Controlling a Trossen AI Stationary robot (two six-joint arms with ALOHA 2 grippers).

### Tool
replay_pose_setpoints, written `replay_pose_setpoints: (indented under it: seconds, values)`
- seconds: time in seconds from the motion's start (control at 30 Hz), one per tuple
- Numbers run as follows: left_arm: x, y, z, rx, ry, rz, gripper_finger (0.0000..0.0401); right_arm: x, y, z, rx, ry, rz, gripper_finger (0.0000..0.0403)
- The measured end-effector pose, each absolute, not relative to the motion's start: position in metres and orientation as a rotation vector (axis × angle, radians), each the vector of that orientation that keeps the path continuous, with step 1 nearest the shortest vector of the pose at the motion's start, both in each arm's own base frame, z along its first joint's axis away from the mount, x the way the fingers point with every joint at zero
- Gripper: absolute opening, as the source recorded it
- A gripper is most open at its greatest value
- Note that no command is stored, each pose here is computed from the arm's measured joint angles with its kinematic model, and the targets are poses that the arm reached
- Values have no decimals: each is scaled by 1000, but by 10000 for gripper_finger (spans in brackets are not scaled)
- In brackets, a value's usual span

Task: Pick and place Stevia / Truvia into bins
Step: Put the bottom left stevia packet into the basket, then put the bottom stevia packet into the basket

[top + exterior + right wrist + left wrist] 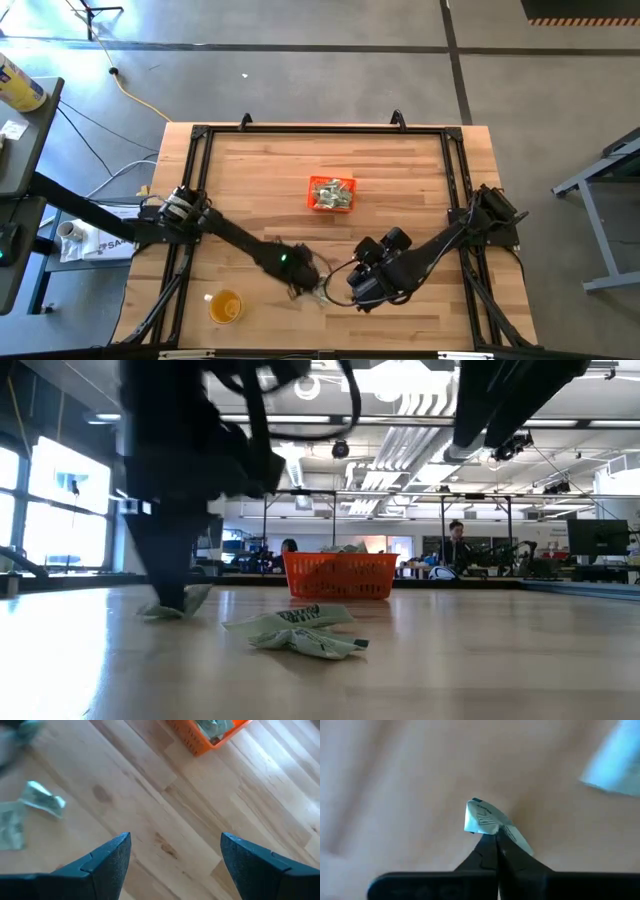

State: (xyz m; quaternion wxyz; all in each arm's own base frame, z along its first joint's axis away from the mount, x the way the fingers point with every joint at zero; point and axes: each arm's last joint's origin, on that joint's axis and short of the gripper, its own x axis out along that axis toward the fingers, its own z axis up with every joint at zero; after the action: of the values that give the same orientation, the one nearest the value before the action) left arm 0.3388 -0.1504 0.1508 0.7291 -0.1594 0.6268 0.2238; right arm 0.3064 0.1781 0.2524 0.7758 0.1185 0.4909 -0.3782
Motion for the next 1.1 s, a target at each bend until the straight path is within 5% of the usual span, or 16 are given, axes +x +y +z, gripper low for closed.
replay_pose_setpoints:
  seconds: [0.13, 0.43, 0.73, 1.1]
  values:
    - [334, -119, 169, -265, 1412, 565, 46, 300, 186, 254, 267, 1052, -818, 298]
    - [335, -58, 247, -107, 1219, 525, 25, 290, 197, 254, 235, 1061, -798, 286]
    - [367, 16, 257, -54, 1053, 324, 26, 286, 208, 253, 273, 1056, -760, 269]
    - [371, 53, 251, -151, 1041, 291, 209, 287, 214, 253, 326, 1056, -730, 268]
